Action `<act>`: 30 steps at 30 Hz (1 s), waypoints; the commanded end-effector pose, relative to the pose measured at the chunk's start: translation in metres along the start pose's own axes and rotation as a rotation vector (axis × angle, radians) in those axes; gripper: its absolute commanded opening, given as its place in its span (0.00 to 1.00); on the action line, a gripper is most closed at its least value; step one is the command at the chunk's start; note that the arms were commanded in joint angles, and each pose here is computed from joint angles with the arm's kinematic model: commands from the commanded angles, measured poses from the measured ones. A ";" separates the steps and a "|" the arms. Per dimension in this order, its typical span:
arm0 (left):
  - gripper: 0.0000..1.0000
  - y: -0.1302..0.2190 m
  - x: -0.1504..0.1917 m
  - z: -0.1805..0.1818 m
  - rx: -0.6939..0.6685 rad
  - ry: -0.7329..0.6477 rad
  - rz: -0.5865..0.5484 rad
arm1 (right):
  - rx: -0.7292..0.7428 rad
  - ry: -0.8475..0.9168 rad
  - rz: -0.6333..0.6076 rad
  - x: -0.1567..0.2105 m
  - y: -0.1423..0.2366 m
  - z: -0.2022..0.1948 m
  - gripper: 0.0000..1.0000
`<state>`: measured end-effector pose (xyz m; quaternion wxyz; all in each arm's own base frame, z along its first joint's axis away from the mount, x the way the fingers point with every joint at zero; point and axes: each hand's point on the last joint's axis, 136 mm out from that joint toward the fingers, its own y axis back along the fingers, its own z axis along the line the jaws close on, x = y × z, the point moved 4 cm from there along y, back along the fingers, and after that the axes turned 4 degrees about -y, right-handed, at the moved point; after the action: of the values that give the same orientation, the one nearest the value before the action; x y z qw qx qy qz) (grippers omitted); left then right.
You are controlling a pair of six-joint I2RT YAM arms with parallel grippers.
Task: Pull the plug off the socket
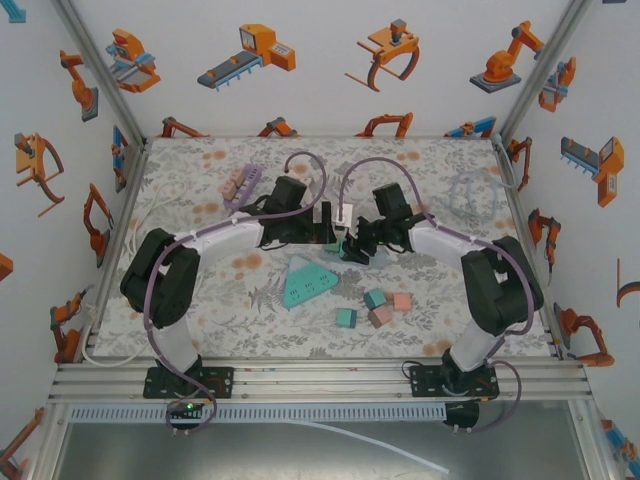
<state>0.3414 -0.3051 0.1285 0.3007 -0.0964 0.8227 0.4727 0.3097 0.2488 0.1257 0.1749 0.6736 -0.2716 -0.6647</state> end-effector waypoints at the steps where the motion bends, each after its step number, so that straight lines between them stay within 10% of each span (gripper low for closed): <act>1: 0.92 -0.005 0.001 0.003 0.002 0.018 0.006 | -0.032 0.004 -0.020 -0.002 -0.003 -0.001 0.51; 30: 0.82 -0.018 0.057 0.038 -0.135 0.013 0.183 | -0.033 0.001 -0.094 -0.021 0.003 -0.004 0.25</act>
<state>0.3409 -0.3075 0.1237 0.2941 -0.0964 0.8294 0.4650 0.3153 0.2487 0.1117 0.1810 0.6627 -0.2732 -0.6734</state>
